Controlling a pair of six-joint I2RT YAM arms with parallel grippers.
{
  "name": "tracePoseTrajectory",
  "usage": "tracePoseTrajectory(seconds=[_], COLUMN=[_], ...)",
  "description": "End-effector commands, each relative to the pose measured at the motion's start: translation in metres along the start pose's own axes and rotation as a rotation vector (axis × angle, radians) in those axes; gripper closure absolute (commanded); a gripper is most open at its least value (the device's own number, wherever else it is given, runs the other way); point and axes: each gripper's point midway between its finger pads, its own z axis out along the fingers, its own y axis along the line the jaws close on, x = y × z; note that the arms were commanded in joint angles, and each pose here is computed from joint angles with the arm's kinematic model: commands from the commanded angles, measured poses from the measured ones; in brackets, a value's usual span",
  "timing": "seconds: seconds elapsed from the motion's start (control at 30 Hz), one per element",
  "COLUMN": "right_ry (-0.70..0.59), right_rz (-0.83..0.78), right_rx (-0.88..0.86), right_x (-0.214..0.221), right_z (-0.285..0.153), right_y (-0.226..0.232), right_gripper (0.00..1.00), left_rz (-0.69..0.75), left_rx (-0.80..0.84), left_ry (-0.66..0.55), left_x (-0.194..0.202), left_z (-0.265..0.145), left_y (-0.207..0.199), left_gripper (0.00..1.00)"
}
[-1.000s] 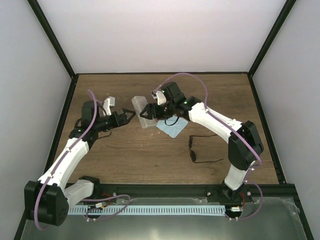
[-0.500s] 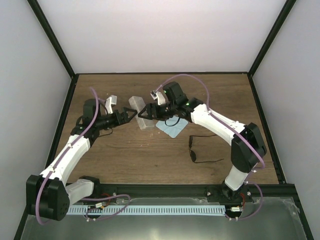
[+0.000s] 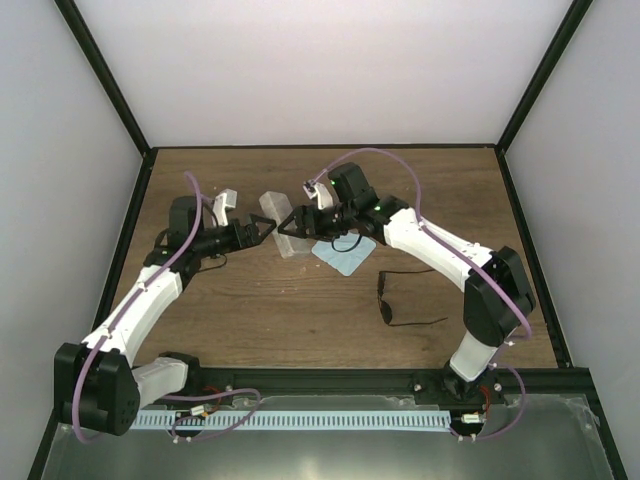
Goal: Organize the sunglasses
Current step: Open the sunglasses case.
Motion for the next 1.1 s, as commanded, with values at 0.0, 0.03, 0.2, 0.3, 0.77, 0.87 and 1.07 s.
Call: tracePoseTrajectory(seconds=[0.0,0.03,0.2,0.3,0.77,0.87,1.07], right_ry=[-0.085,-0.094,-0.104,-0.109,-0.103,-0.057,0.015], right_rz=[-0.097,-0.101,-0.093,-0.088,-0.067,-0.037,0.006], right_rx=[-0.162,-0.163,-0.170,-0.171,-0.156,-0.132,-0.097], right_x=[-0.024,-0.027,-0.032,-0.033,-0.034,-0.025,-0.002], right_z=[-0.028,-0.030,-0.032,-0.033,-0.028,-0.012,0.019], right_y=[0.053,0.054,0.053,0.053,0.038,0.019,-0.023], right_gripper=[0.39,0.39,0.39,0.39,0.39,0.39,0.39], left_rz=[-0.009,-0.006,0.003,0.003,0.025,0.072,0.148], left_rx=[-0.122,-0.135,-0.179,-0.190,-0.189,-0.176,-0.337], left_ry=[0.029,0.031,0.057,0.063,0.072,0.017,0.050], left_x=[0.010,0.012,0.020,0.022,0.012,-0.006,0.003], left_z=[0.003,0.003,0.005,0.005,0.007,-0.003,-0.013], left_y=[0.029,0.032,0.044,0.048,0.043,0.025,0.054], left_gripper=[0.00,0.00,0.00,0.00,0.00,0.00,0.00])
